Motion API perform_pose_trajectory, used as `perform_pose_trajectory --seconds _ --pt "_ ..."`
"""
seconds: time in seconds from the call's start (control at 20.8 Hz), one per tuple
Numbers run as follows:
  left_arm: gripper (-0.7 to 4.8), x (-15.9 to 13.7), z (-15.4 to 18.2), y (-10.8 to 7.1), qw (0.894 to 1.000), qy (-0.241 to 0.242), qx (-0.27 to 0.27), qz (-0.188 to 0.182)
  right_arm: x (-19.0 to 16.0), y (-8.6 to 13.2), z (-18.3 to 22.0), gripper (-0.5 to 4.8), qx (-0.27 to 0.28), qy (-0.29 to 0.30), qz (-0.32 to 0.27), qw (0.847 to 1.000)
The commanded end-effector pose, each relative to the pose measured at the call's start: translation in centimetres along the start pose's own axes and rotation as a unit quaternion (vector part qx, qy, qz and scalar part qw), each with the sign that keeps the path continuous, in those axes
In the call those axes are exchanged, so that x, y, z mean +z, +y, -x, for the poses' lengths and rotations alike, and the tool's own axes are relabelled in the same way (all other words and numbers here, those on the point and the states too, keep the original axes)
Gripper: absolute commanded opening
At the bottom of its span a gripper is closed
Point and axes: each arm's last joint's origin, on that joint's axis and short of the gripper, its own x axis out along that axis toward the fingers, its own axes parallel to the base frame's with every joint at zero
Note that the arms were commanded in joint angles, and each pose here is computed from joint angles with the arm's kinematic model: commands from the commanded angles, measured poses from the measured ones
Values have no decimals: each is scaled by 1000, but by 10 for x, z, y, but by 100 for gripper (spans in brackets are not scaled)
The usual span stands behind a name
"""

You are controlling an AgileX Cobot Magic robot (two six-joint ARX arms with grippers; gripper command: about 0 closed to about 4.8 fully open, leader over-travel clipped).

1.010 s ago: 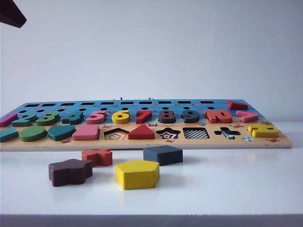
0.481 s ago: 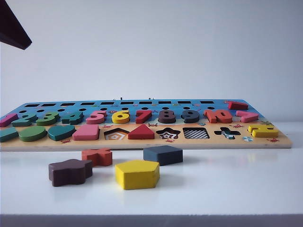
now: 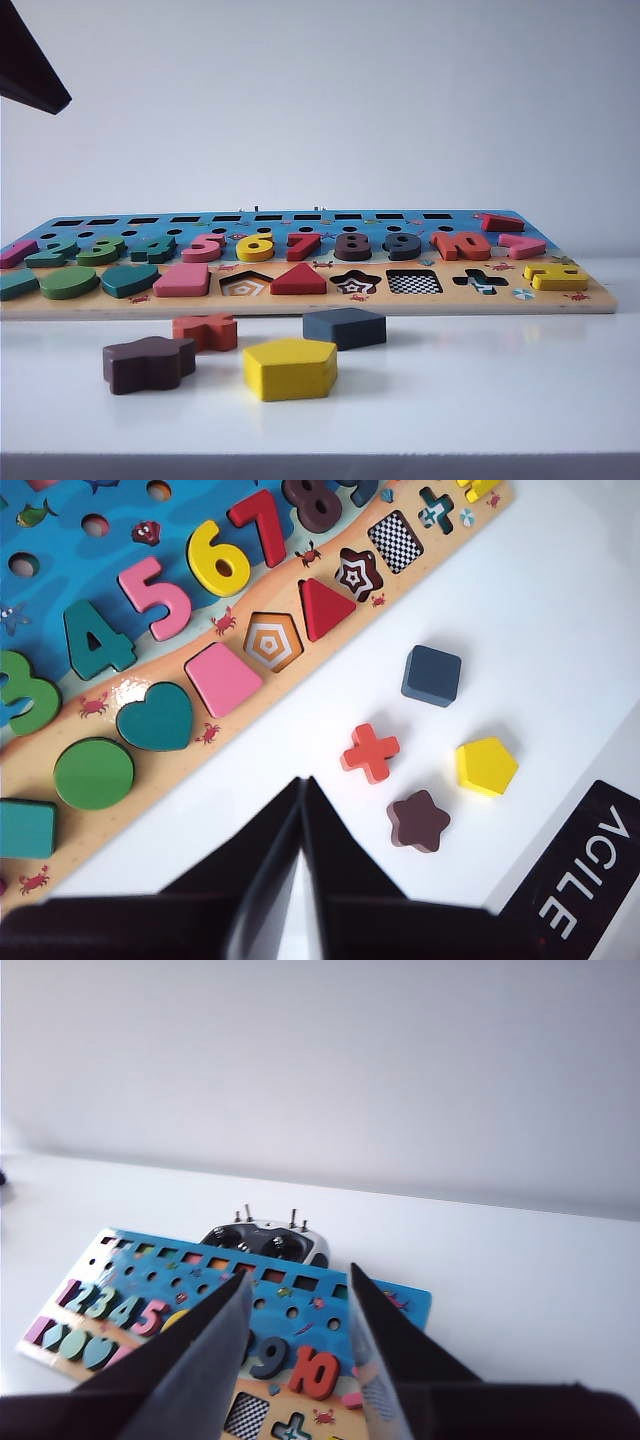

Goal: Insert the cube into the slot.

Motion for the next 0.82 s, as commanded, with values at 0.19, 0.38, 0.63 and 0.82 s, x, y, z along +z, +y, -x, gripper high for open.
perform_pose_trajectory --seconds 0.19,0.38,0.63,0.82 --pt "17 10 1 0 999 -47 -2 -14 36 -1 -18 184 122 100 -29 987" --pt "17 10 1 0 999 -48 -2 -14 47 1 -31 180 184 189 -37 964" --pt "17 9 1 0 999 -44 -2 -13 36 18 -69 181 213 300 3 930" --pt "17 9 1 0 999 -44 -2 -13 21 40 -96 183 193 364 71 908"
